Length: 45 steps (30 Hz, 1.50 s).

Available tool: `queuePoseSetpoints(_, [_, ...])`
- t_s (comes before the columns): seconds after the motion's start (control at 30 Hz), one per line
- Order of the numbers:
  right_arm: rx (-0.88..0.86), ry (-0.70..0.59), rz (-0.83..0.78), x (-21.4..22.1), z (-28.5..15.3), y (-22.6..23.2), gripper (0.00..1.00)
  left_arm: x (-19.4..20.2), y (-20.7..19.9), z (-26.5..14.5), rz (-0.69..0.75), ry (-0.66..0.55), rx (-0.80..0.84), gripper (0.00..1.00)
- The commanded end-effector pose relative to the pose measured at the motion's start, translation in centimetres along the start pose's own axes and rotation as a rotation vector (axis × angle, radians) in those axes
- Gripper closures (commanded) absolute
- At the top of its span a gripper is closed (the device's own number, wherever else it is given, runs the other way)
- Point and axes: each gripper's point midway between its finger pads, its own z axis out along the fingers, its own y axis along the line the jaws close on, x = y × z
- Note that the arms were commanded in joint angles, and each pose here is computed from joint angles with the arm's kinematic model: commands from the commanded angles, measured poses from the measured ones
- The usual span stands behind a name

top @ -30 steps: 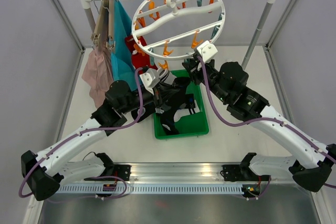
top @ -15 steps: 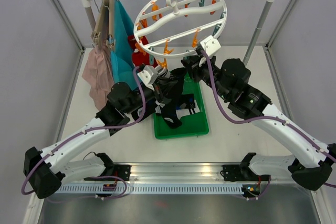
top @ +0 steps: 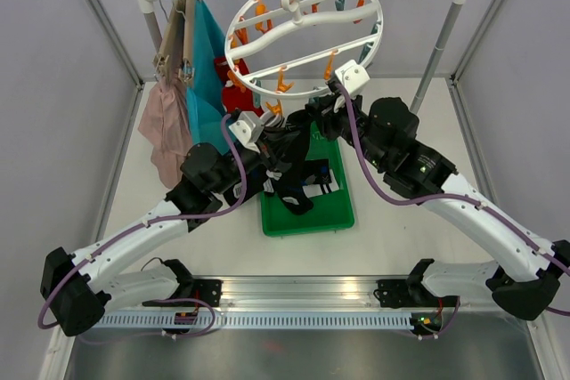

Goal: Clip the socks to the hanger
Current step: Open the clamp at the hanger, then clamp the sock onto the hanger.

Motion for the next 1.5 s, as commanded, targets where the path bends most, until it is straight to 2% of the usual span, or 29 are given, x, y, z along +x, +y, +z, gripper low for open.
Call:
queuePoseSetpoints(0.0, [0.018,-0.043,0.028,-2.1,0.0,-0.4,0.99,-1.9,0.3,0.1,0.016,-0.075,-0.008,0.98])
queuePoseSetpoints(0.9, [-0.013,-0.038,0.108,-2.5,0.7,0.6,1.0,-3.5,1.0,0.1,-0.018,-0.179,-0.054,0.98])
queuePoseSetpoints(1.07, [-0.014,-0.035,0.132,-2.6,0.6,0.6,0.95,-3.7,1.1,0.1,-0.02,-0.179,-0.058,0.98])
queuePoseSetpoints(1.17, [-0.011,-0.029,0.15,-2.6,0.3,0.6,0.85,-3.8,1.3,0.0,-0.024,-0.178,-0.07,0.98])
queuePoseSetpoints(1.2, [-0.011,-0.029,0.157,-2.6,0.2,0.6,0.78,-4.1,1.3,-0.1,-0.025,-0.183,-0.075,0.98])
queuePoseSetpoints(1.27, [-0.008,-0.02,0.166,-2.6,-0.1,0.6,0.71,-4.0,1.6,-0.2,-0.03,-0.174,-0.095,0.98])
queuePoseSetpoints(1.3, [-0.004,-0.021,0.181,-2.8,-0.4,0.4,0.62,-4.3,1.7,-0.2,-0.032,-0.178,-0.099,0.98])
queuePoseSetpoints(1.37, [-0.008,-0.009,0.193,-2.7,-0.9,0.5,0.54,-4.3,2.0,-0.3,-0.039,-0.166,-0.121,0.98])
queuePoseSetpoints(1.47, [-0.007,-0.003,0.215,-2.8,-1.7,0.4,0.35,-4.8,2.6,-0.7,-0.049,-0.163,-0.156,0.98])
